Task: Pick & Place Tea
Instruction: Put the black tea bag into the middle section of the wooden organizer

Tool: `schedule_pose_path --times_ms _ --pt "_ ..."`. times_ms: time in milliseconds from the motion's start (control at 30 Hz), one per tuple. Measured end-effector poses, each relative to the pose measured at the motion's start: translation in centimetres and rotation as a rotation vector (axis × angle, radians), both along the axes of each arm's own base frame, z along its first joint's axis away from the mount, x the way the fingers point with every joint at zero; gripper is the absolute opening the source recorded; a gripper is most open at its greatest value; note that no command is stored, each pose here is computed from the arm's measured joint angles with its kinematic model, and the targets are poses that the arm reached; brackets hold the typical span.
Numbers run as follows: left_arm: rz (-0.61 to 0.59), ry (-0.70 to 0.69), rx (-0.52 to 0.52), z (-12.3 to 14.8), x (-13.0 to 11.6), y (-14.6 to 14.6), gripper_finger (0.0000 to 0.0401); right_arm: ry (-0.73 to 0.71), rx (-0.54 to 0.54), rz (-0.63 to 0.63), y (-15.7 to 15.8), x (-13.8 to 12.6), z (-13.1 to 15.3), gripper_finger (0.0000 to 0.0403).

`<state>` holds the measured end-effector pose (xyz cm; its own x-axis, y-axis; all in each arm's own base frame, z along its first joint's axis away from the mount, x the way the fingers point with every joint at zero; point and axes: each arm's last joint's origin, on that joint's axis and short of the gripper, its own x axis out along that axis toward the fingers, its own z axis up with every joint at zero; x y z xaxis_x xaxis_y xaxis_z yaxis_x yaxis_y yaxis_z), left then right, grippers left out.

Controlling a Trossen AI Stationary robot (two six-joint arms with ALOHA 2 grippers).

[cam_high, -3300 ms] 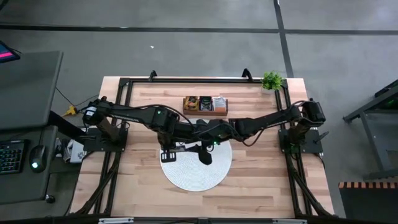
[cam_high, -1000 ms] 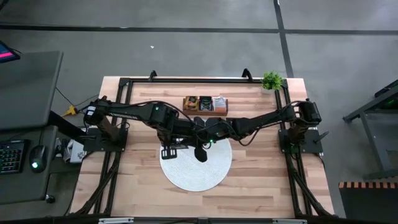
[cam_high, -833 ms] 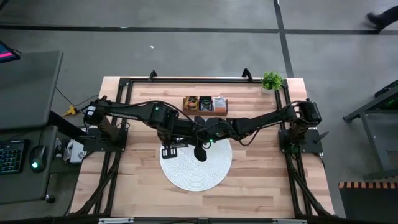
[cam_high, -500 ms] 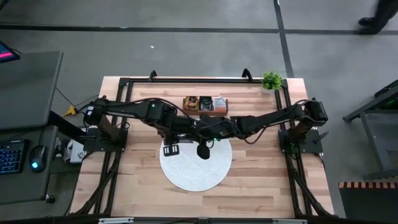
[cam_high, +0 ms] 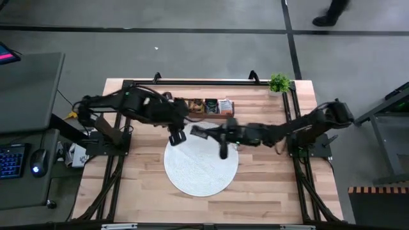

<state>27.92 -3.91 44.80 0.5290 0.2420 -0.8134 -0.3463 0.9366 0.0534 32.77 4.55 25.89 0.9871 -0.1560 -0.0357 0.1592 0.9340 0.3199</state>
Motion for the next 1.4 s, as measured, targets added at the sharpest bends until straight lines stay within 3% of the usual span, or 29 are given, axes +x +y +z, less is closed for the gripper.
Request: schedule_pose_path --times_ms 167,400,700,1233,1400 --pt "0.073 -0.181 0.07 2.0 -1.1 -0.2 0.015 -0.222 0.009 -0.136 0.3 -4.0 -0.4 0.0" --pt "0.092 -0.396 0.1 3.7 -0.5 -1.0 0.015 -0.574 -0.058 -0.181 0.2 -7.1 1.4 0.0" --pt "-0.006 -0.635 0.098 4.5 4.3 -1.6 0.015 -0.688 -0.199 -0.144 0.5 -7.0 3.7 0.0" --pt "0.025 -0.646 0.078 4.5 4.5 -1.3 0.015 -0.728 -0.255 -0.126 0.9 -8.4 5.7 0.0" --pt "-0.007 -0.705 0.046 5.0 4.7 -1.4 0.015 -0.711 -0.248 -0.105 0.9 -8.4 5.7 0.0"
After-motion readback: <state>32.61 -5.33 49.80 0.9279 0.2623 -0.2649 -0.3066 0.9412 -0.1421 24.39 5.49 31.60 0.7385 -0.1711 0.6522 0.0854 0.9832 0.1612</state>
